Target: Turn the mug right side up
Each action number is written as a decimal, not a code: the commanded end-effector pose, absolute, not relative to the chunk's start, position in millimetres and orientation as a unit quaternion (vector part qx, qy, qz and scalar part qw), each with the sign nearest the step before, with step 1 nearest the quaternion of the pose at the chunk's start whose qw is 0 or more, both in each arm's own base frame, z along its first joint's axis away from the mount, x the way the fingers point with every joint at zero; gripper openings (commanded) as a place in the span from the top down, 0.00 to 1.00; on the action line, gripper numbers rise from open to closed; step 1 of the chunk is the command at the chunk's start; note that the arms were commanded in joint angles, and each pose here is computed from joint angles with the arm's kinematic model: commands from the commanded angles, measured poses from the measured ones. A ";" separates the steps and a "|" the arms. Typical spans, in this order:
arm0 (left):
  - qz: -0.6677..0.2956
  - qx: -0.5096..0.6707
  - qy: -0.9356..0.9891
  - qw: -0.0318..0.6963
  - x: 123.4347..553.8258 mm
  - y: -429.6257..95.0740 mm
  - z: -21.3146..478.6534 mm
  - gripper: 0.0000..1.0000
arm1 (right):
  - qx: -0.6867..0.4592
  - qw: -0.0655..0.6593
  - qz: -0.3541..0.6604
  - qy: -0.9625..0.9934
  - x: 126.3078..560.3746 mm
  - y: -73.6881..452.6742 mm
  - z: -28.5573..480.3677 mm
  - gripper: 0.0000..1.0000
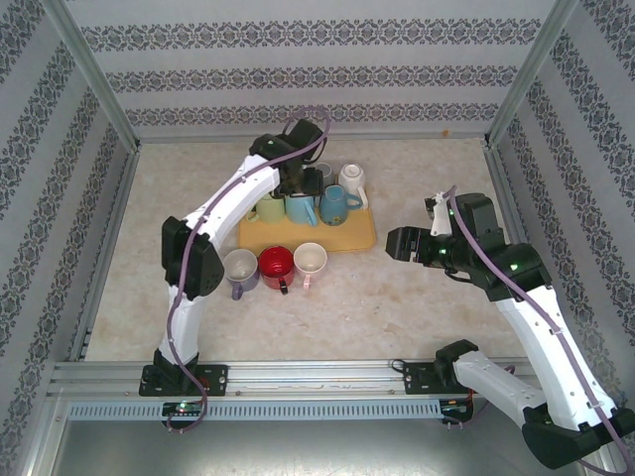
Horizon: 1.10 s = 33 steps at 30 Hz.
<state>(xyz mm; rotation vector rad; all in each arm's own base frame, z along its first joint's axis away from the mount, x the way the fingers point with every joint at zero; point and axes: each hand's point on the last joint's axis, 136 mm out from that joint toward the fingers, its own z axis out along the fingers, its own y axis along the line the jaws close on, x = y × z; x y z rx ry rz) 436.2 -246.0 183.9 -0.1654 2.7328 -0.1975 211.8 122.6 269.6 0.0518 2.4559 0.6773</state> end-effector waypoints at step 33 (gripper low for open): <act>-0.082 -0.242 0.954 0.157 492.7 -237.1 123.3 0.18 | 0.058 0.272 0.260 0.925 190.3 114.8 235.0 0.21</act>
